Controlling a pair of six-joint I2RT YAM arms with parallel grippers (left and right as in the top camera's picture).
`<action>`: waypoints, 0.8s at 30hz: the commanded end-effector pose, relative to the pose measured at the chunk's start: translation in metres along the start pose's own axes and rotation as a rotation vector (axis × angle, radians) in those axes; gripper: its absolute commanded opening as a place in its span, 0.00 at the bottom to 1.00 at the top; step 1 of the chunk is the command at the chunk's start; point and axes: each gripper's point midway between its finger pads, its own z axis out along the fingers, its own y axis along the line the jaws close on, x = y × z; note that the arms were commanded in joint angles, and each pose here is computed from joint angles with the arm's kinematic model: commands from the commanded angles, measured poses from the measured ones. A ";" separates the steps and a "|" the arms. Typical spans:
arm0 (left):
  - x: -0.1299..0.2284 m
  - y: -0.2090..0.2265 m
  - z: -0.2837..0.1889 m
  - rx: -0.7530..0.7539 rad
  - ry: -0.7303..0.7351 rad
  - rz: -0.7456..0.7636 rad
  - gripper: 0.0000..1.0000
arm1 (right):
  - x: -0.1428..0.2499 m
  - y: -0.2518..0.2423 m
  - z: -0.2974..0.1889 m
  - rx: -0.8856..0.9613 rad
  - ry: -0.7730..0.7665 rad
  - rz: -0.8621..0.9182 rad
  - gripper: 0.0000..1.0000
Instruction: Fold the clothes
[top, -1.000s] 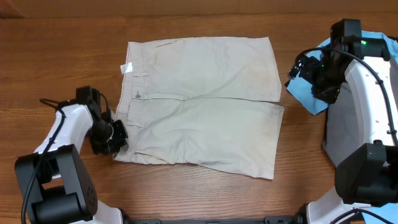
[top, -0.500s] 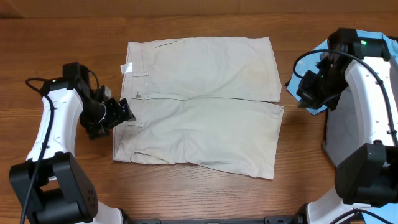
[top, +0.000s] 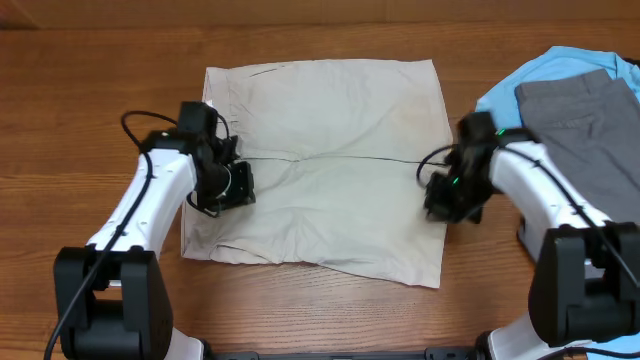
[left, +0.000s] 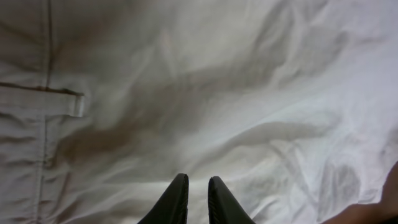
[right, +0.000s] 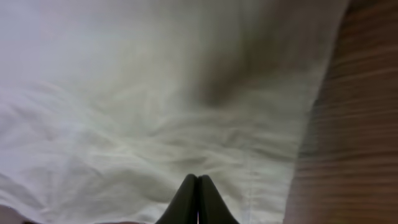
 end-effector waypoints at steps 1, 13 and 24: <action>0.007 0.016 0.007 -0.075 -0.009 -0.044 0.15 | 0.011 -0.004 0.015 -0.020 0.012 0.044 0.04; 0.032 0.045 0.038 -0.150 0.019 -0.056 0.12 | 0.031 -0.049 0.061 0.092 0.004 0.178 0.04; 0.044 0.061 0.053 -0.190 0.022 -0.059 0.16 | 0.046 -0.095 0.039 0.286 0.034 0.458 0.04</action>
